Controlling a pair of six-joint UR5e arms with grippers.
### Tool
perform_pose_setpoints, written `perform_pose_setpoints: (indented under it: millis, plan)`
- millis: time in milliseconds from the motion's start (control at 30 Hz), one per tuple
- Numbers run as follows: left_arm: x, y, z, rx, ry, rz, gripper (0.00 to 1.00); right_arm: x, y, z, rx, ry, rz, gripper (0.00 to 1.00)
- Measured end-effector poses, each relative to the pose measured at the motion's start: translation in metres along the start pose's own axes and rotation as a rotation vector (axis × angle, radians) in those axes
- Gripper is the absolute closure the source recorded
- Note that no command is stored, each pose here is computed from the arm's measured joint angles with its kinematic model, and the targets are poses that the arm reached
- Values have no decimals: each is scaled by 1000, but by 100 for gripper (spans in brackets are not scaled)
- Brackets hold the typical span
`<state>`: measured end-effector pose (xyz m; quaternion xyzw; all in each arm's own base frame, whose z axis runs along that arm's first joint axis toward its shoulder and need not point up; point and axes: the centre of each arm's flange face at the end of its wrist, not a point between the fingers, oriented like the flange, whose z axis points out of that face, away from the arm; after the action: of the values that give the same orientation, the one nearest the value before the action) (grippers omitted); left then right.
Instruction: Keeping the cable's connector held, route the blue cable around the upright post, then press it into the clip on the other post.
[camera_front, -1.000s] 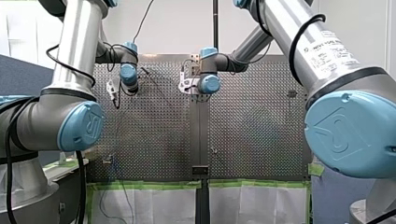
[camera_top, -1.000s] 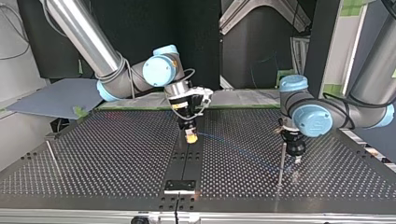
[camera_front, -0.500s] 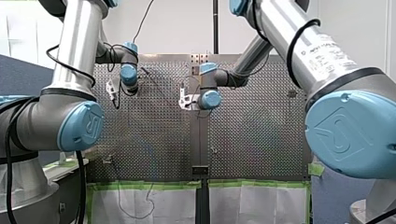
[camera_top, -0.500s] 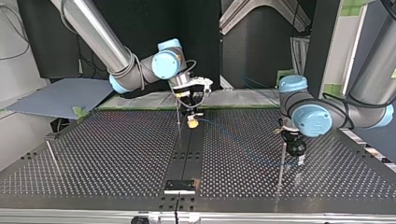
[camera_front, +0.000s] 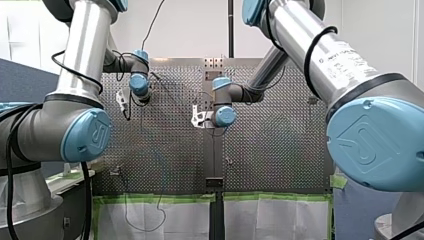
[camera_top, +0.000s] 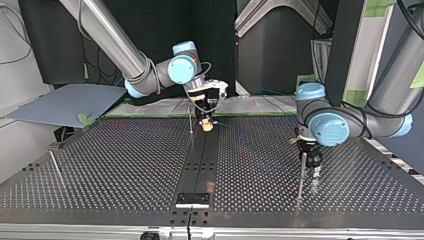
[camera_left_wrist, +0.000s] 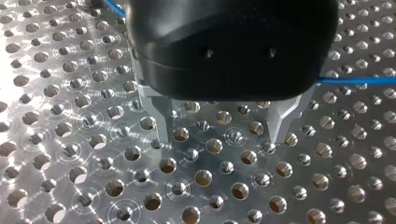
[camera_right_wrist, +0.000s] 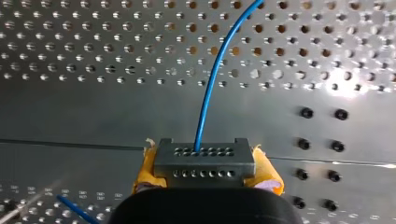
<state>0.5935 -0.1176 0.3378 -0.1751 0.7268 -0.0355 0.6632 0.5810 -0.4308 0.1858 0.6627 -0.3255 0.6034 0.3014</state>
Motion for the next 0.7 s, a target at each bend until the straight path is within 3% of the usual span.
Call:
perform_pose_setpoints:
  millis: [333, 700]
  plan:
    - [0, 0, 1, 3, -6, -2, 0, -56, -3, 10, -9, -31, -3, 100]
    - [-1, 0, 1, 3, -9, -2, 0, -131, -4, 11, -31, -109, -15, 100]
